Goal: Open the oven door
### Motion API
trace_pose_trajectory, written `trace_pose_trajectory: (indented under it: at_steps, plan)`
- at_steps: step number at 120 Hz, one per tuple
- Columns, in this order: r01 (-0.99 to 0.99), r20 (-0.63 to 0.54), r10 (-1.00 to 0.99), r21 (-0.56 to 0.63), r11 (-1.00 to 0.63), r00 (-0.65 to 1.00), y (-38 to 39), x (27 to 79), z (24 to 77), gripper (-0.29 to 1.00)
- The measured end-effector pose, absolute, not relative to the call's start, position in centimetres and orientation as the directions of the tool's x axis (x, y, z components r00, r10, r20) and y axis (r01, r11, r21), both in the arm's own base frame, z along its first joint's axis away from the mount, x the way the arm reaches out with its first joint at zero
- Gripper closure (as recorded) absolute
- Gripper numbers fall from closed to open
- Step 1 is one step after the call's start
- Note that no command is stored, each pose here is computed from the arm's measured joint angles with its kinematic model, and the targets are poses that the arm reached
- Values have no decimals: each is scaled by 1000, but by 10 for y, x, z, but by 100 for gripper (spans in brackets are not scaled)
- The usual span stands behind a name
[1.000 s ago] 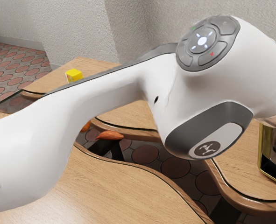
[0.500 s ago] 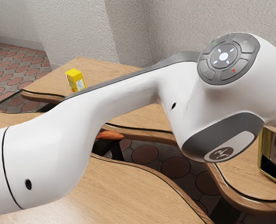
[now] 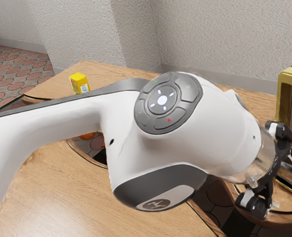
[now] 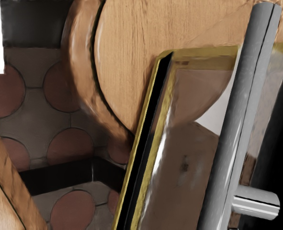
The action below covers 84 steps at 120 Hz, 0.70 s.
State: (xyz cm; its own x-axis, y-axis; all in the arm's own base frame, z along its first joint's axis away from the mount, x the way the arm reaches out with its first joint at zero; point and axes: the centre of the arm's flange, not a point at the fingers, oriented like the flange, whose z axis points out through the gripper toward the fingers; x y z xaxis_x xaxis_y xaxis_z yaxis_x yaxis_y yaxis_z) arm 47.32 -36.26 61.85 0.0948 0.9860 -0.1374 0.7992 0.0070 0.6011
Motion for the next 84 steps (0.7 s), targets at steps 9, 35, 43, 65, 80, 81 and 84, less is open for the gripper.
trace_pose_trajectory:
  at_steps: [9,35,43,65,80,81,84]
  plan:
    - [792,-142,990,606,77,12,-312,458,627,0]
    - [777,-253,949,554,300,-186,-253,504,701,0]
    - [777,-313,886,437,453,-341,-191,520,722,0]
    - [779,-223,791,159,607,-570,-117,492,690,0]
    - [776,-125,773,32,630,-623,-108,481,659,0]
    - [775,-119,772,26,631,-624,-108,481,658,0]
    - [774,-105,770,10,634,-629,-107,479,653,0]
